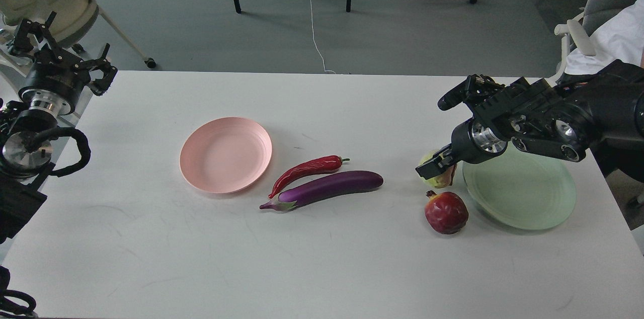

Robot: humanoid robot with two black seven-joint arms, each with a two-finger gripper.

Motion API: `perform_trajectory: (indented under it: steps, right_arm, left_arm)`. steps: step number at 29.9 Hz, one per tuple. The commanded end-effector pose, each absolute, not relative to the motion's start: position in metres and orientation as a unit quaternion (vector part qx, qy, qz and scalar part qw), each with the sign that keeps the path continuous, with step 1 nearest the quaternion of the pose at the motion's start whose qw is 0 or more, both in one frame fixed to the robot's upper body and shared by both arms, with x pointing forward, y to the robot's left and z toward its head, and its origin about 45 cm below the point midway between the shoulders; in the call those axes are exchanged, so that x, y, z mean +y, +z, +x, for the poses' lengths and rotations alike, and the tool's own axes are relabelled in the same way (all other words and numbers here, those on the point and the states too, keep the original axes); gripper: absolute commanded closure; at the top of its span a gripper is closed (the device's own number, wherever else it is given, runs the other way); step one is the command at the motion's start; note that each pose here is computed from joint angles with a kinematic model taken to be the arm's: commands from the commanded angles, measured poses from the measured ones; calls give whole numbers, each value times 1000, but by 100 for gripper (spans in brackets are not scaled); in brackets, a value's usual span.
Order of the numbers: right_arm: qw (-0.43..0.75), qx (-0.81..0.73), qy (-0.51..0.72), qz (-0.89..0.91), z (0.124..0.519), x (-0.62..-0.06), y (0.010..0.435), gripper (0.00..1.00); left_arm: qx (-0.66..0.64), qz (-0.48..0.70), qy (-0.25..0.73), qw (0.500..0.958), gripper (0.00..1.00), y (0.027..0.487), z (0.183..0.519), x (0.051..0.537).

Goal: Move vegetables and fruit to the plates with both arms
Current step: 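Carry the pear onto the pale green plate and release it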

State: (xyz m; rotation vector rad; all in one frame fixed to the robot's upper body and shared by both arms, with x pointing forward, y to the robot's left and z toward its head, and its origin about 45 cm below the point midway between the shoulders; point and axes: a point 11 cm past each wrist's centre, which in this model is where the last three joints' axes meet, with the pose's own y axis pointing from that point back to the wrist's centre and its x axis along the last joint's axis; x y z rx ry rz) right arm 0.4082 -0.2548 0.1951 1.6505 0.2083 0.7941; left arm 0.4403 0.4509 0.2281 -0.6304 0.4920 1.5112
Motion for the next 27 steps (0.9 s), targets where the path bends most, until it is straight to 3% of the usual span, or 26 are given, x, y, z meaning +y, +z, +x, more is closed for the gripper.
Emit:
perform_trajectory:
  steps: [1, 7, 12, 21, 25, 27]
  right_arm:
    - [606, 55, 347, 713, 415, -274, 227, 39]
    - [625, -7, 322, 711, 409, -338, 256, 39]
    - [658, -6, 285, 697, 379, -391, 223, 39]
    - [671, -20, 268, 691, 362, -421, 199, 37]
    - [668, -20, 271, 693, 361, -420, 197, 28]
    - [666, -21, 275, 693, 361, -419, 194, 17]
  left_arm:
    - [217, -279, 667, 657, 2, 229, 441, 451]
    - [217, -279, 666, 657, 2, 228, 441, 450]
    - [219, -278, 665, 658, 2, 228, 441, 448]
    - [218, -278, 666, 657, 2, 228, 441, 450]
    - [217, -277, 666, 658, 2, 228, 441, 450]
    - [217, -277, 666, 658, 2, 228, 441, 450]
